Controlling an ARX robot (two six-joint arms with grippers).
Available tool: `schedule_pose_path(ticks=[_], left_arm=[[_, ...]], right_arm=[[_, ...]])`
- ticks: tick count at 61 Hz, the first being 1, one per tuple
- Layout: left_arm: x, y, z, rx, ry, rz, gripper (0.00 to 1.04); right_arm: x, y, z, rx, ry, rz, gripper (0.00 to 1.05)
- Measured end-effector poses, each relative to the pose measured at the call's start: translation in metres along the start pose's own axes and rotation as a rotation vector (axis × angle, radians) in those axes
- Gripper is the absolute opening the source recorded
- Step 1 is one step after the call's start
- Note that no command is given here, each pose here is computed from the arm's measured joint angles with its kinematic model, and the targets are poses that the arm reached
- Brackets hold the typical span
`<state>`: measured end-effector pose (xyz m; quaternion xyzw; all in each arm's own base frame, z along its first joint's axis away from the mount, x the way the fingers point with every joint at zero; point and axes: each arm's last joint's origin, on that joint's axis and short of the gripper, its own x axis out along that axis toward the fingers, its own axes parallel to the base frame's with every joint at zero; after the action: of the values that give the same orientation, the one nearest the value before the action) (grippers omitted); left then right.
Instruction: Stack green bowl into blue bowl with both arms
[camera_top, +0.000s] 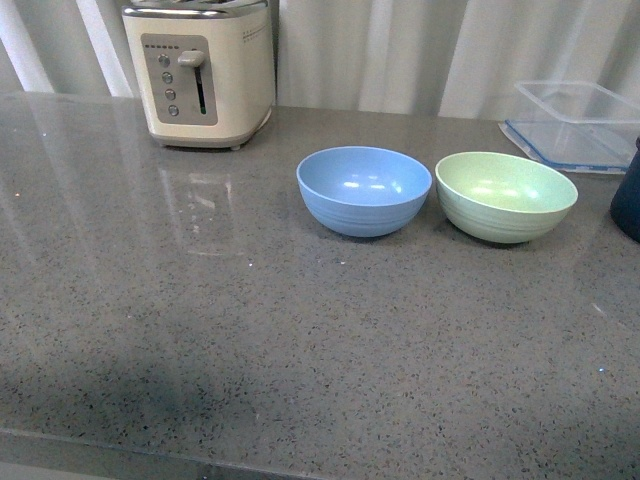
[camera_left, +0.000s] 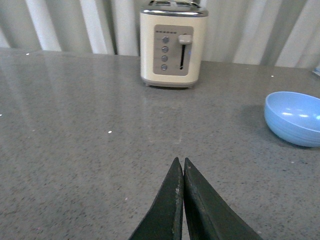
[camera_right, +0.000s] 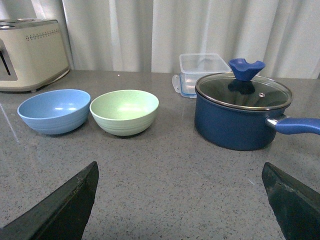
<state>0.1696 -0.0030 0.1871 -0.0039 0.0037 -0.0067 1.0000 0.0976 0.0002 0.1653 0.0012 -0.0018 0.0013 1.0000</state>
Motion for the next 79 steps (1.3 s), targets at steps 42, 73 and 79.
schedule_pose_path(ticks=[42, 73, 79], left_arm=[[-0.038, 0.002, -0.016, 0.000, -0.021, 0.011, 0.04], [-0.055, 0.002, -0.013, 0.000, -0.032, 0.011, 0.04], [-0.057, 0.002, -0.014, 0.000, -0.032, 0.011, 0.04]], right_arm=[[0.000, 0.000, 0.000, 0.000, 0.000, 0.000, 0.95], [0.000, 0.000, 0.000, 0.000, 0.000, 0.000, 0.95], [0.000, 0.000, 0.000, 0.000, 0.000, 0.000, 0.95]])
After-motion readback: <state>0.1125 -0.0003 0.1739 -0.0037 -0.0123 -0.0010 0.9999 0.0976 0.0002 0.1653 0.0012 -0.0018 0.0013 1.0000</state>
